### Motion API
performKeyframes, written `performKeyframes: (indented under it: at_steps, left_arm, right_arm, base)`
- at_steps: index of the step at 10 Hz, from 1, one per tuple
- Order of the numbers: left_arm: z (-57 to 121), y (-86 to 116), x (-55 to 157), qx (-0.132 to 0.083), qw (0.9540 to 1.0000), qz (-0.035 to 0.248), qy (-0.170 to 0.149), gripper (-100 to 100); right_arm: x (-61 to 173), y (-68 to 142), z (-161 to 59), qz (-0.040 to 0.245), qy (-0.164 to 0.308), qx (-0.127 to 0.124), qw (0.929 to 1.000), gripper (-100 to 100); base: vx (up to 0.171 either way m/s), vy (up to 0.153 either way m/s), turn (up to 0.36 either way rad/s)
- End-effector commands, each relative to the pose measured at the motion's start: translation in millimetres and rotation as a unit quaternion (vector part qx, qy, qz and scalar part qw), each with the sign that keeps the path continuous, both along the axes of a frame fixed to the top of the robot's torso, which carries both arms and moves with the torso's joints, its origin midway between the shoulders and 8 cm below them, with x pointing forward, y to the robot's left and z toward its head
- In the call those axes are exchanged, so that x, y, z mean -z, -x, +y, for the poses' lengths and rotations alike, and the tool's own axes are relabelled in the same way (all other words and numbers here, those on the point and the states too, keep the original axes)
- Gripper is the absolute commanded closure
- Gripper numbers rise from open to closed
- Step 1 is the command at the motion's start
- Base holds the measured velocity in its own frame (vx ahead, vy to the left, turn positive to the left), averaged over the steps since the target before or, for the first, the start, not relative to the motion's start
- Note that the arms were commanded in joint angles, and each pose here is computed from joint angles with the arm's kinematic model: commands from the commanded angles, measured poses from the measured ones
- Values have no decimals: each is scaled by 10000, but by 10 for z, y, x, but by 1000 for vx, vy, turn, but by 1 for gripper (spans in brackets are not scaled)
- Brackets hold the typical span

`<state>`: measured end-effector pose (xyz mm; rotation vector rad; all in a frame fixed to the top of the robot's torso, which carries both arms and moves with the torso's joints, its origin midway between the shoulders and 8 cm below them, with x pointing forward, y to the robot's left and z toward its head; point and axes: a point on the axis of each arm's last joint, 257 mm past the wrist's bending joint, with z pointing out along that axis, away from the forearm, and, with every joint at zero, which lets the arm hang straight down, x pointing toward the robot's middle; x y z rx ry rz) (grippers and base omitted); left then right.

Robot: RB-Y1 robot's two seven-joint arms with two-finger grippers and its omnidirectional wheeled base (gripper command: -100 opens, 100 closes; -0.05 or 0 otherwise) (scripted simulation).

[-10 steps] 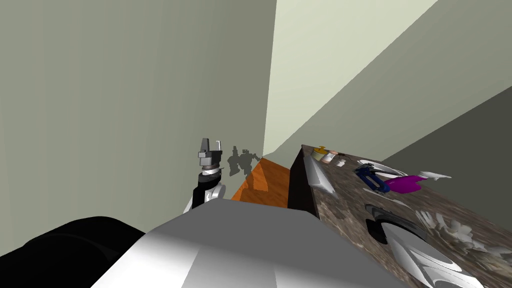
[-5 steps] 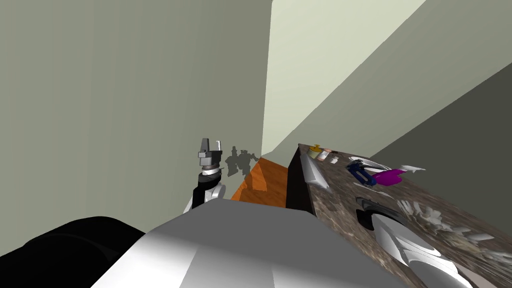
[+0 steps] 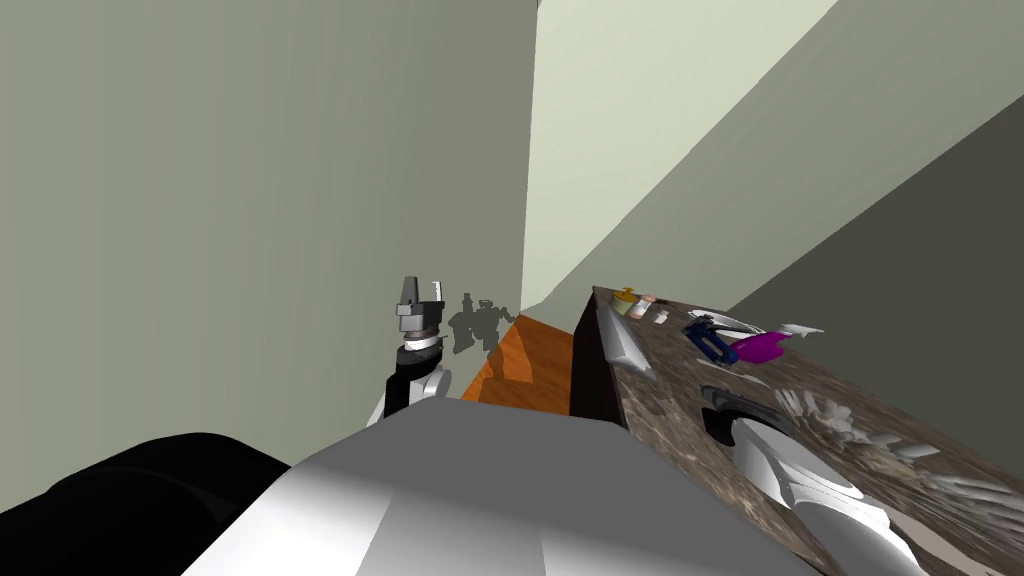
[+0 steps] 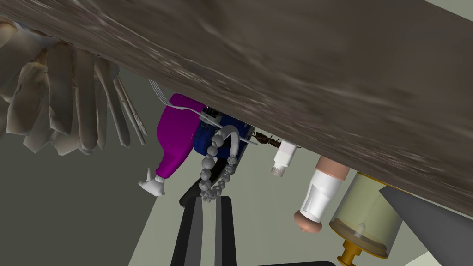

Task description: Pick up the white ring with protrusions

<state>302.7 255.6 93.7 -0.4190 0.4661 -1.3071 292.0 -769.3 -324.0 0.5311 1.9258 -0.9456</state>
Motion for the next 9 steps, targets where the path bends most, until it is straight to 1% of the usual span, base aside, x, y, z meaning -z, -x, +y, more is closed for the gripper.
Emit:
performKeyframes:
  at_steps: [1, 3, 4, 5, 7, 8, 9]
  left_arm:
    - [0, 0, 0, 0, 10000, 0, 0, 0]
    - [0, 0, 0, 1, 10000, 0, 0, 0]
    - [0, 0, 0, 1, 10000, 0, 0, 0]
    - [0, 0, 0, 0, 10000, 0, 0, 0]
    - [0, 0, 0, 1, 10000, 0, 0, 0]
    - [0, 0, 0, 1, 10000, 0, 0, 0]
    - [0, 0, 0, 1, 10000, 0, 0, 0]
  right_arm:
    - [-38, -116, 47, -67, -28, -55, 10000, 100]
    - [-38, -116, 47, 161, 129, -144, 9997, 100]
    - [-103, -336, 139, -149, -20, -186, 9997, 100]
    - [-103, -336, 139, -60, 44, -220, 9997, 100]
    - [-103, -336, 139, 132, 181, -293, 9993, 100]
    - [-102, -332, 137, 70, 137, -267, 9995, 100]
    - [-102, -334, 138, 88, 151, -276, 9995, 0]
  base:
    - [-24, -3, -95]
    - [-9, -1, 21]
    - [-16, -8, -148]
    - [-23, -3, -103]
    - [-8, 0, 9]
    - [0, 0, 0]
    - [0, 0, 0]
